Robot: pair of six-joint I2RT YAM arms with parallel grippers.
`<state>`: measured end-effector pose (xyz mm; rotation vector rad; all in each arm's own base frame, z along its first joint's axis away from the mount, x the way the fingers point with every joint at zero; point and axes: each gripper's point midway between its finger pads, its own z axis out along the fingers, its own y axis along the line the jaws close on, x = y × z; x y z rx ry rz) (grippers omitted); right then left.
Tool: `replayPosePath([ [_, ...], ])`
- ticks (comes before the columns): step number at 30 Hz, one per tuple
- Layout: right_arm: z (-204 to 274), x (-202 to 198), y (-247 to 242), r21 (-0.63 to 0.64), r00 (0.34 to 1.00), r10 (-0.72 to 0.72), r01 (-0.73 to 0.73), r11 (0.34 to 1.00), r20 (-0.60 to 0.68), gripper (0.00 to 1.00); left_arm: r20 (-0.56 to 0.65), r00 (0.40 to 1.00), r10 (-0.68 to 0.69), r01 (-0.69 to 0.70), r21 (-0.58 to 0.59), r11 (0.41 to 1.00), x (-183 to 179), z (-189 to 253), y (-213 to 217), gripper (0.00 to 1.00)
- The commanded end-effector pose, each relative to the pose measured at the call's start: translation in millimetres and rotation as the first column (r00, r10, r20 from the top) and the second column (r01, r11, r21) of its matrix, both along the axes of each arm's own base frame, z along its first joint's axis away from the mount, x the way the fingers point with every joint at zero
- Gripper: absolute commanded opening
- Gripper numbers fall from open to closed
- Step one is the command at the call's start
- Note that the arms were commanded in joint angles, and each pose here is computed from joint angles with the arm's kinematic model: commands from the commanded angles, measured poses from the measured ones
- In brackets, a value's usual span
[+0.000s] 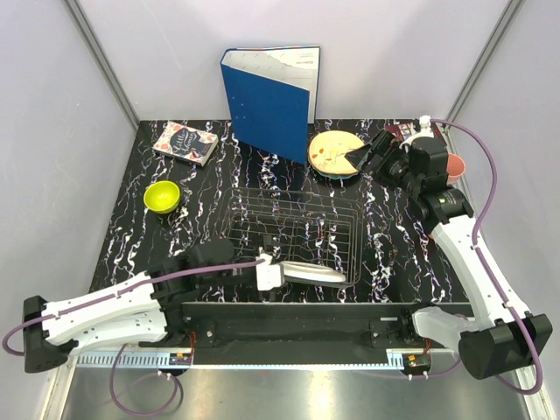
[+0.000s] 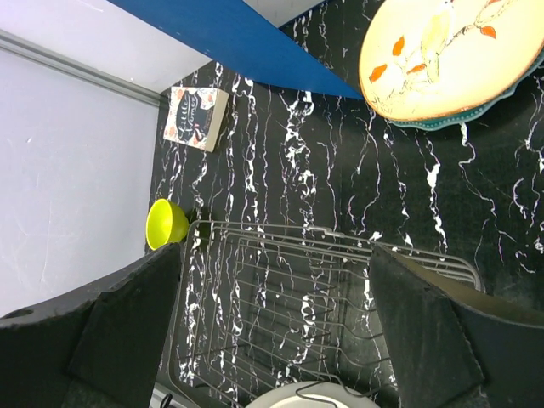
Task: Unload the mixed dishes from the dish rack
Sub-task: Pick up the plate from the dish rack.
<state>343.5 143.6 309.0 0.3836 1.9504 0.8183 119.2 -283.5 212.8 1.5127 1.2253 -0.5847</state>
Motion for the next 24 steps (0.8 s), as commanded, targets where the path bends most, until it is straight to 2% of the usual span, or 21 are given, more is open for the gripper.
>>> replayPosePath([
  [1, 7, -5, 0, 0.017, 1.000, -0.009, 0.008, 1.000, 0.027, 0.98, -0.019, 0.999, -0.050, 0.050, -0.003, 0.999, -6, -13, -14, 0.92],
  [5, 0, -6, -1, 0.024, 1.000, -0.015, 0.015, 1.000, 0.009, 0.98, -0.028, 0.996, -0.082, 0.082, 0.023, 0.996, -4, -32, -28, 0.88],
  [8, -3, -8, -1, 0.021, 1.000, -0.019, 0.019, 1.000, 0.005, 0.98, -0.040, 0.994, -0.106, 0.108, 0.056, 0.993, -3, -43, -39, 0.76],
  [12, -6, -8, -2, 0.027, 1.000, -0.022, 0.023, 0.999, -0.004, 0.98, -0.034, 0.993, -0.109, 0.111, 0.051, 0.993, 0, -40, -47, 0.53],
  [13, -6, -9, -2, 0.029, 1.000, -0.024, 0.025, 0.999, -0.005, 0.98, -0.028, 0.994, -0.108, 0.109, 0.040, 0.993, 1, -37, -48, 0.43],
  [19, -9, -12, -2, 0.034, 1.000, -0.022, 0.022, 0.999, -0.011, 0.98, -0.022, 0.994, -0.107, 0.108, 0.033, 0.994, 1, -28, -47, 0.28],
  [20, -8, -13, -2, 0.034, 1.000, -0.020, 0.020, 0.999, -0.004, 0.98, -0.017, 0.994, -0.106, 0.107, 0.028, 0.994, 2, -24, -47, 0.17],
  [22, -9, -13, -2, 0.033, 1.000, -0.021, 0.021, 0.999, -0.005, 0.98, -0.009, 0.995, -0.102, 0.102, 0.025, 0.994, 3, -22, -48, 0.00],
  [24, -10, -14, -2, 0.033, 1.000, -0.018, 0.018, 0.999, -0.008, 0.98, -0.013, 0.995, -0.100, 0.100, 0.031, 0.994, 3, -22, -49, 0.00],
])
